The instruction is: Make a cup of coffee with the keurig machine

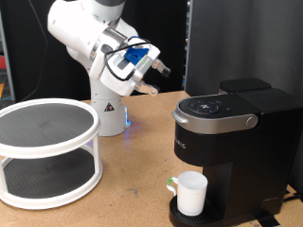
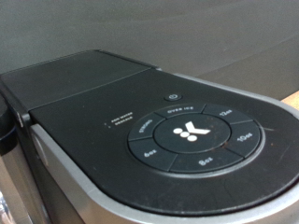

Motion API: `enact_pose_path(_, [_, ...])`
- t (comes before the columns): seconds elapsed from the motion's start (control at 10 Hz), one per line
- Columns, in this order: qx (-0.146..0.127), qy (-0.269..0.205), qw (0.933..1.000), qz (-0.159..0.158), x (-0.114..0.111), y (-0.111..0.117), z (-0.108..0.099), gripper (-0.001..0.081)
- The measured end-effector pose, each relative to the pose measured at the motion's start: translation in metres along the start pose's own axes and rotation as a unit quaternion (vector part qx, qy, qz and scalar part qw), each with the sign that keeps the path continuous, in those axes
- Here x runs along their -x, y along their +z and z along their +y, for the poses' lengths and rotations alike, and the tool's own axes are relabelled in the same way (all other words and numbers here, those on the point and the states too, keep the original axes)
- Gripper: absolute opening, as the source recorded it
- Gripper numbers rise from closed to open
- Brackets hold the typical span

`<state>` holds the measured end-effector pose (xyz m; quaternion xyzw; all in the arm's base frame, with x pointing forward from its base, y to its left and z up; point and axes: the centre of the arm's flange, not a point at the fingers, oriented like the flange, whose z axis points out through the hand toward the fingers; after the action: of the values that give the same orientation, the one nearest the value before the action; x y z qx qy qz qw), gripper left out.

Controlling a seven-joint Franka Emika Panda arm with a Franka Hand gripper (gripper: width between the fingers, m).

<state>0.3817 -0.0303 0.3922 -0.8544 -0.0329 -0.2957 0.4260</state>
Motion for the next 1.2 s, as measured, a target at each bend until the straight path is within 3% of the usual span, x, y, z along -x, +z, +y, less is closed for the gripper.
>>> enact_pose_path(1.2, [-0.021, -0.022, 0.9995, -0.006, -0.005, -0.007, -0.018, 0.0808])
